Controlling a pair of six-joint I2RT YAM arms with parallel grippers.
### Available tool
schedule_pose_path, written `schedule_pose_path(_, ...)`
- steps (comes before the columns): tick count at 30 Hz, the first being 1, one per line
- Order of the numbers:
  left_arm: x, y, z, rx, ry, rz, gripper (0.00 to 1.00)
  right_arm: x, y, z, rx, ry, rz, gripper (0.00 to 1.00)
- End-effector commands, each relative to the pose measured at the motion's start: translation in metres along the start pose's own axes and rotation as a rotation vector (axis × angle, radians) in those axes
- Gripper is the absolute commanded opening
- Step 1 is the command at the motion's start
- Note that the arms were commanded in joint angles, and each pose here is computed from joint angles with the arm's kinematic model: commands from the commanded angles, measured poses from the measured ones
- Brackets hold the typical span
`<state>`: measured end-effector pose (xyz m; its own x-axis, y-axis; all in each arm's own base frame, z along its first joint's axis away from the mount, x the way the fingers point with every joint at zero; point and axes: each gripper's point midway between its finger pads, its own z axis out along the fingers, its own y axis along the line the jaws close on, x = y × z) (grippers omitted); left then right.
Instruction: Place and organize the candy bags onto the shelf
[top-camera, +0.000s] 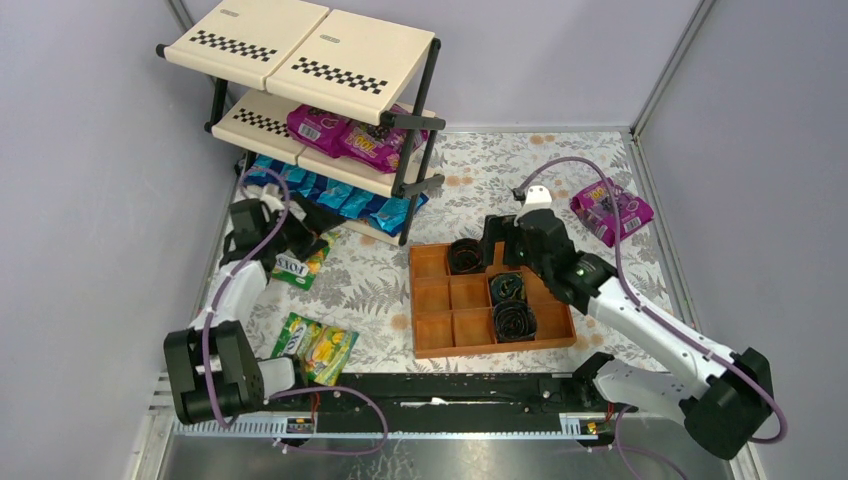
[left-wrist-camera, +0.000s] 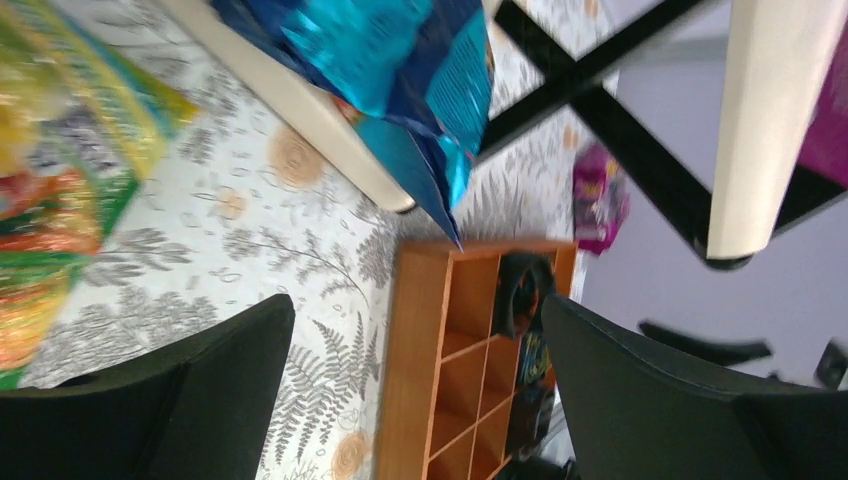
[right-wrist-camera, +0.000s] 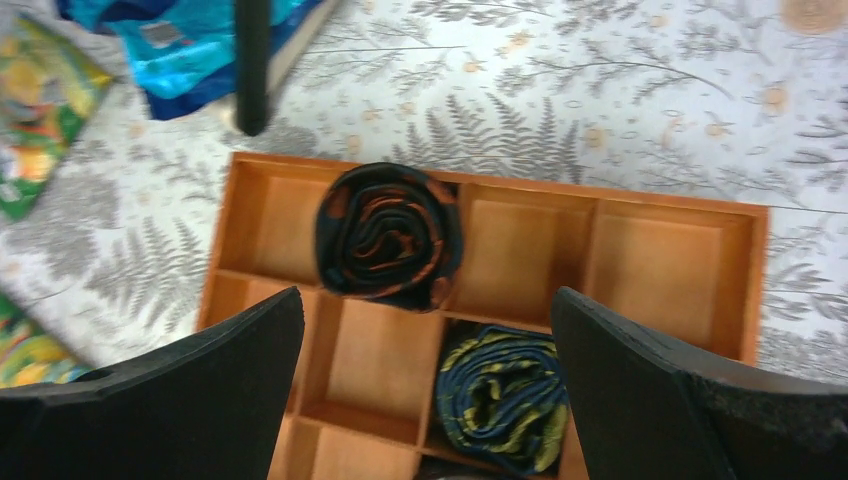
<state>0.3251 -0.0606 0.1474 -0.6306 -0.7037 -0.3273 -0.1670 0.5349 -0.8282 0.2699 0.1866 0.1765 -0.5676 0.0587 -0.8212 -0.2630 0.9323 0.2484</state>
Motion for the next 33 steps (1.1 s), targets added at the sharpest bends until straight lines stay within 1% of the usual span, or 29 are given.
schedule_pose_path(1, 0.028, -0.034, 0.013, 0.071, 0.141, 0.198, 0.99, -0.016, -0.033, 0.005, 0.201, -0.016, -0.090, 1.00)
schedule_pose_path(4, 0.035, -0.034, 0.017, 0.054, 0.158, 0.264, 0.99, -0.017, -0.030, 0.012, 0.205, 0.001, -0.059, 1.00)
schedule_pose_path(6, 0.038, -0.031, 0.017, 0.044, 0.167, 0.259, 0.99, -0.017, -0.028, 0.016, 0.175, 0.012, -0.005, 1.00)
schedule_pose_path(9, 0.047, -0.034, 0.015, 0.089, 0.188, 0.235, 0.99, -0.017, -0.027, 0.027, 0.102, 0.022, 0.077, 1.00)
schedule_pose_path(13, 0.060, -0.044, 0.012, 0.160, 0.237, 0.229, 0.99, -0.021, -0.048, 0.042, 0.096, 0.063, 0.183, 1.00)
schedule_pose_path(15, 0.064, -0.049, 0.011, 0.189, 0.254, 0.221, 0.99, -0.026, -0.066, 0.049, 0.100, 0.079, 0.269, 1.00)
schedule_pose_path(19, 0.069, -0.055, 0.008, 0.233, 0.269, 0.210, 0.99, -0.045, -0.123, 0.056, 0.204, 0.050, 0.440, 1.00)
schedule_pose_path(21, 0.075, -0.059, 0.007, 0.257, 0.288, 0.205, 0.99, -0.053, -0.153, 0.056, 0.237, 0.015, 0.563, 1.00)
schedule_pose_path(23, 0.080, -0.060, 0.007, 0.271, 0.313, 0.200, 0.99, -0.056, -0.186, 0.052, 0.263, -0.037, 0.721, 1.00)
schedule_pose_path(26, 0.085, -0.062, 0.007, 0.297, 0.339, 0.181, 0.99, -0.054, -0.237, 0.040, 0.344, -0.121, 0.883, 1.00)
schedule_pose_path(28, 0.091, -0.065, 0.007, 0.316, 0.364, 0.178, 0.99, -0.056, -0.260, 0.031, 0.393, -0.175, 0.927, 1.00)
schedule_pose_path(30, 0.099, -0.066, 0.009, 0.323, 0.399, 0.177, 0.99, -0.061, -0.277, 0.024, 0.452, -0.225, 0.934, 1.00)
schedule_pose_path(33, 0.112, -0.066, 0.012, 0.329, 0.455, 0.168, 0.99, -0.059, -0.299, 0.014, 0.557, -0.259, 0.934, 1.00)
